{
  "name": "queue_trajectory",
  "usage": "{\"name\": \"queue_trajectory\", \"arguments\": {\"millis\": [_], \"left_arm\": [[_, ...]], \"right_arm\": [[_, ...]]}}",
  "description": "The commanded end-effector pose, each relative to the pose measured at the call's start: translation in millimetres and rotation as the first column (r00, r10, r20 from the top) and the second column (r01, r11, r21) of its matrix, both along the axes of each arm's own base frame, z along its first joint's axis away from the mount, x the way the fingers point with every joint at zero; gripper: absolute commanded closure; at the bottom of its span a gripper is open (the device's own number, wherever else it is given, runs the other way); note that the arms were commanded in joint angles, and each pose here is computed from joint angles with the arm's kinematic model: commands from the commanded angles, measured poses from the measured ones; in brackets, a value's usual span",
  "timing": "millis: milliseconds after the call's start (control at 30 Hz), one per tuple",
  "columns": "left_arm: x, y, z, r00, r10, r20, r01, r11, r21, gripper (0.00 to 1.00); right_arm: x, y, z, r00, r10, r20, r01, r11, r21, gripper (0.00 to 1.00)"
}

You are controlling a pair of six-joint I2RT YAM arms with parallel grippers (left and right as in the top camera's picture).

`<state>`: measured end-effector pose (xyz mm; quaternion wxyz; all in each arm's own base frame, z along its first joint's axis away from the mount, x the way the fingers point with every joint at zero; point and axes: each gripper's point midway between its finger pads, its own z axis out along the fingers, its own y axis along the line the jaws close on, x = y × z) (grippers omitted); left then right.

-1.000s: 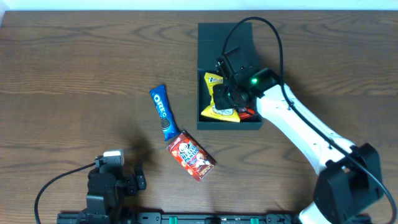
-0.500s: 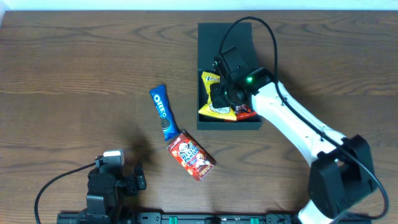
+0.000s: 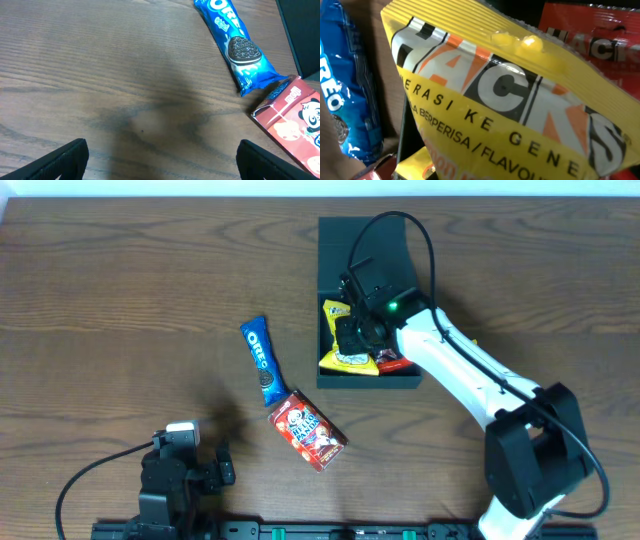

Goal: Pack container
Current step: 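Carry the yellow bag into the box beside the red bag, release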

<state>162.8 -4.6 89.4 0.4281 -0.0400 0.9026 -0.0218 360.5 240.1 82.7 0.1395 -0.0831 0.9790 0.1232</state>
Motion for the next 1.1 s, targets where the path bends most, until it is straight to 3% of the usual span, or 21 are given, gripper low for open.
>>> {"name": "queue_trajectory", "arguments": {"millis": [0, 33, 200, 467, 600, 733, 1067], "left_arm": [[-6, 1, -20, 0.998, -0.01, -0.06, 0.011, 1.0, 0.021, 0.05], [-6, 1, -20, 0.998, -0.01, -0.06, 0.011, 1.0, 0.021, 0.05], [-6, 1, -20, 0.998, -0.01, -0.06, 0.011, 1.0, 0.021, 0.05], [-6, 1, -20, 0.998, -0.01, -0.06, 0.011, 1.0, 0.021, 0.05], [-6, 1, -20, 0.998, -0.01, -0.06, 0.011, 1.0, 0.021, 0.05], [-6, 1, -20, 0.998, -0.01, -0.06, 0.011, 1.0, 0.021, 0.05], [-6, 1, -20, 0.998, -0.01, -0.06, 0.011, 1.0, 0.021, 0.05]], "right_arm": [[7, 3, -1, 1.0, 0.007, 0.008, -0.007, 1.0, 0.001, 0.65], [7, 3, -1, 1.0, 0.008, 0.009, -0.008, 1.0, 0.001, 0.58], [8, 5, 0, 1.0, 0.011, 0.018, -0.011, 1.0, 0.007, 0.01], [10, 6, 20, 0.998, 0.008, 0.058, -0.01, 0.999, 0.031, 0.01], [9, 3, 59, 0.992, 0.01, 0.124, -0.017, 0.998, 0.06, 0.01], [0, -14, 112, 0.966, 0.02, 0.258, -0.021, 1.0, -0.001, 0.01], [-49, -62, 200, 0.874, 0.151, 0.461, -0.1, 0.986, -0.134, 0.01]]}}
